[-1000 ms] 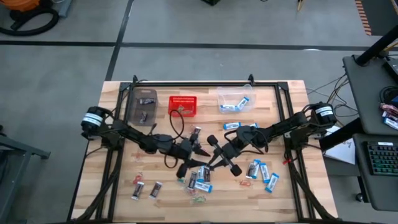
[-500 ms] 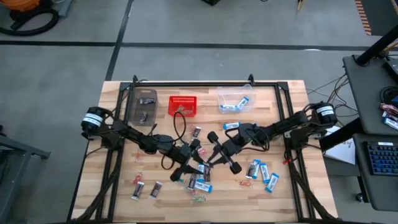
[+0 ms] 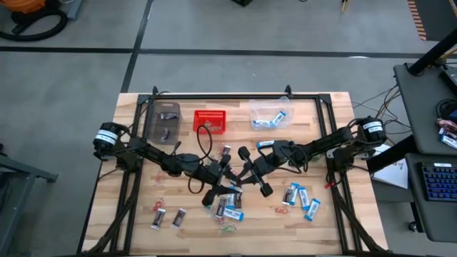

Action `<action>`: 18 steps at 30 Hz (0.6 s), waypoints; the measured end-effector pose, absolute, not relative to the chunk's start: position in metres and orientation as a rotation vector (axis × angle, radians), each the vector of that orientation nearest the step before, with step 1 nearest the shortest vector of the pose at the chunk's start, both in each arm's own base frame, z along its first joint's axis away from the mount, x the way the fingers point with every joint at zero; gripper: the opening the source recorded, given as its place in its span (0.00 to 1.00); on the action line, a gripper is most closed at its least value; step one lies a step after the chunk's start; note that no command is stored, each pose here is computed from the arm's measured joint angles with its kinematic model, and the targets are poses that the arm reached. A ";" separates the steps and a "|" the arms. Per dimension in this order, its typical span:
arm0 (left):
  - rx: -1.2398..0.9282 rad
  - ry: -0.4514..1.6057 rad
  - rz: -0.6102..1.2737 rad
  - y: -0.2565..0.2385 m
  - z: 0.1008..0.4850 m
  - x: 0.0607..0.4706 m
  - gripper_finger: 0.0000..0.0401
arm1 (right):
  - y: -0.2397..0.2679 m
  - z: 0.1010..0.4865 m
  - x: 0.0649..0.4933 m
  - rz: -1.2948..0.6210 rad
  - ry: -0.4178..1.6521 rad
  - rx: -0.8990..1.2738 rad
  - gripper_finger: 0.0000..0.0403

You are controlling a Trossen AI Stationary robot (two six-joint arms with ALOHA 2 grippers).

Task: Sort candy
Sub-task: Put the brown chocolate into the black bin

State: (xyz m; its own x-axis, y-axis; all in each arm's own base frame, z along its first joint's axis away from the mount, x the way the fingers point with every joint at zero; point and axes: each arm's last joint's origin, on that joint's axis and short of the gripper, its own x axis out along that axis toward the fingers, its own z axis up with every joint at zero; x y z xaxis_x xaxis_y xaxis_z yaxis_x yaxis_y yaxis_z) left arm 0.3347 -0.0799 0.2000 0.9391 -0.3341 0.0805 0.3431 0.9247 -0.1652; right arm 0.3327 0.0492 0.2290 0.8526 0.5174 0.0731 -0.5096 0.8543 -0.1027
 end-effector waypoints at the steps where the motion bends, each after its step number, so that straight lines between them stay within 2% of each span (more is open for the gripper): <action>1: -0.180 -0.051 -0.340 -0.080 0.200 0.335 0.40 | 0.049 0.229 0.333 0.541 -0.098 -0.080 0.06; 5: -0.190 -0.017 -0.303 -0.079 0.196 0.335 0.36 | 0.049 0.229 0.333 0.531 -0.098 -0.079 0.06; 8: -0.213 -0.005 -0.283 -0.078 0.195 0.335 0.27 | 0.048 0.229 0.333 0.496 -0.087 -0.054 0.10; 14: -0.220 0.031 -0.273 -0.077 0.192 0.335 0.04 | 0.048 0.228 0.334 0.493 -0.079 -0.043 0.26; 18: -0.226 0.071 -0.267 -0.077 0.190 0.334 0.03 | 0.046 0.229 0.333 0.490 -0.074 -0.042 0.36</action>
State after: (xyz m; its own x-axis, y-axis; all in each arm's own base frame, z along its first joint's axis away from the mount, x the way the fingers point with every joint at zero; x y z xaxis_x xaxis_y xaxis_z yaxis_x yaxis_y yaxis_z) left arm 0.3343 -0.0765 0.1903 0.9622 -0.2694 -0.0398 0.2535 0.9395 -0.2305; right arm 0.3331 0.0463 0.2290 0.8799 0.4713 0.0606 -0.4682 0.8817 -0.0579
